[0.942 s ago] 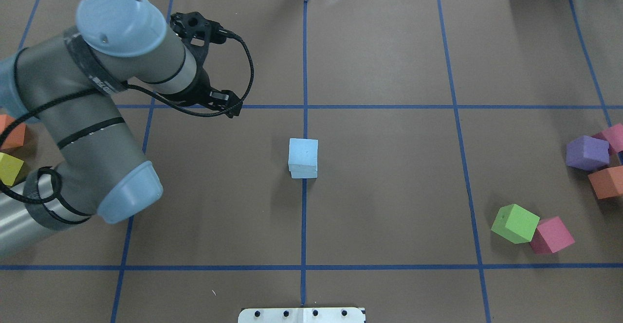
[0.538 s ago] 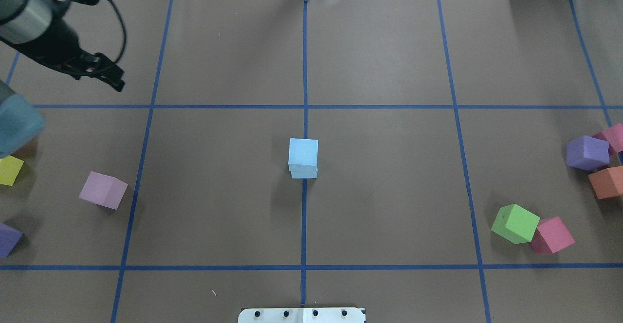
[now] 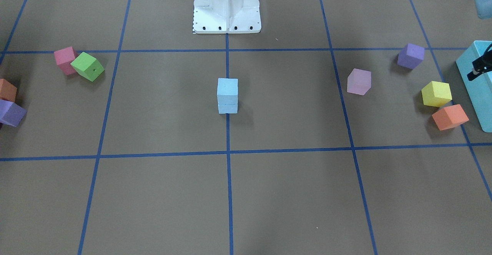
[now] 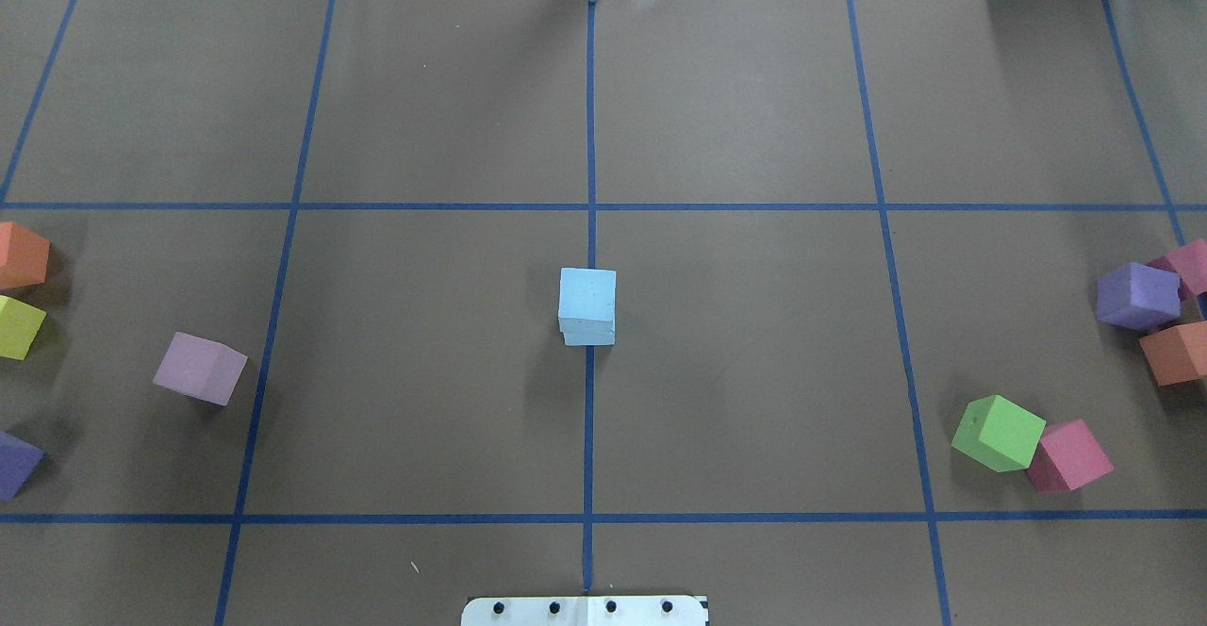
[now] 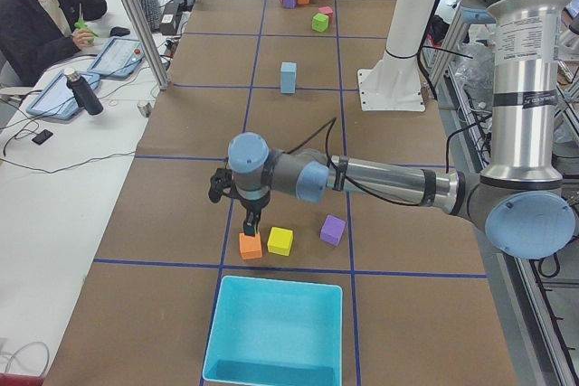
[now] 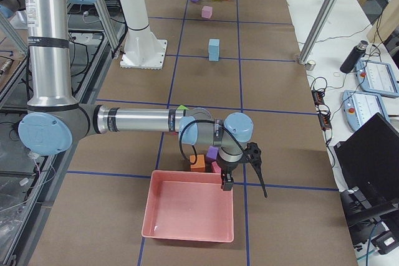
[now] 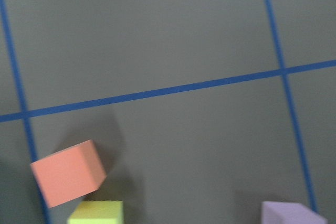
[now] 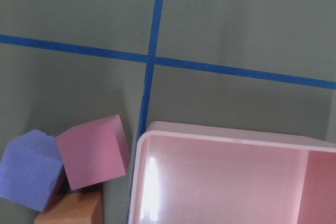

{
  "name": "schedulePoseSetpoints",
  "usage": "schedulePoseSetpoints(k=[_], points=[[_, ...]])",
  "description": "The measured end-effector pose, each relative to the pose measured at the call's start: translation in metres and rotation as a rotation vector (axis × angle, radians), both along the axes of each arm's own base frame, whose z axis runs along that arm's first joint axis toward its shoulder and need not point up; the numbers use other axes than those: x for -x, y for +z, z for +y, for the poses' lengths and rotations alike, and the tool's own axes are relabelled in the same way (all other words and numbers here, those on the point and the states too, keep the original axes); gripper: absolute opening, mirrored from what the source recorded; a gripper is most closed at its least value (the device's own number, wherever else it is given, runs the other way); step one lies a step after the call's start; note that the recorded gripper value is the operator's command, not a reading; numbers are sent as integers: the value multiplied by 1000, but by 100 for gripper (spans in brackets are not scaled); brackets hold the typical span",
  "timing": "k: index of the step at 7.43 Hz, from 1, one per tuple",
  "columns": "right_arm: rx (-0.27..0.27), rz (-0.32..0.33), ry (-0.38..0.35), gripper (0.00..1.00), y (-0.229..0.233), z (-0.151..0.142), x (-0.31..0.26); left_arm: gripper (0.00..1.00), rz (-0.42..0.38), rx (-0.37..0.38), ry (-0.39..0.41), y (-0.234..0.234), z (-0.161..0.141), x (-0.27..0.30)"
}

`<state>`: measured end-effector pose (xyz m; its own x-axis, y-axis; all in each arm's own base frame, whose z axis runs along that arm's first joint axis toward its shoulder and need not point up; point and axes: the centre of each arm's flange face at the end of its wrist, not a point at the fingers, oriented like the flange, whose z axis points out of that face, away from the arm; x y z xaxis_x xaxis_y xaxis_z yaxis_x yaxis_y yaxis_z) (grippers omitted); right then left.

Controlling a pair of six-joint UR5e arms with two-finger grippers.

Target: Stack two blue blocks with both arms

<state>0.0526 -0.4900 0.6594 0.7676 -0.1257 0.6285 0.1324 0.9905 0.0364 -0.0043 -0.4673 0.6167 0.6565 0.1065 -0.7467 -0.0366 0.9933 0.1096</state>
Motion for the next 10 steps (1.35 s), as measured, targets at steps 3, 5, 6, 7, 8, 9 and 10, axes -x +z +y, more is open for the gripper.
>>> schedulePoseSetpoints(k=[3,5,6,7,8,9,10], points=[[0,-1,0,100,0,0,0,98,-11,33,-57,37,39,37],[-3,-1,0,100,-1,-1,0,98,-13,31,-59,36,42,38],[-5,-1,0,100,-2,-2,0,98,-13,34,-60,37,42,38],[-6,-1,0,100,-3,-3,0,98,-14,38,-62,37,43,39],[-6,-1,0,100,-3,-3,0,98,-14,40,-62,38,43,39],[-5,-1,1,100,-3,-3,0,98,-14,43,-62,39,44,39],[-5,-1,1,100,-3,-3,0,98,-14,44,-62,40,44,39]])
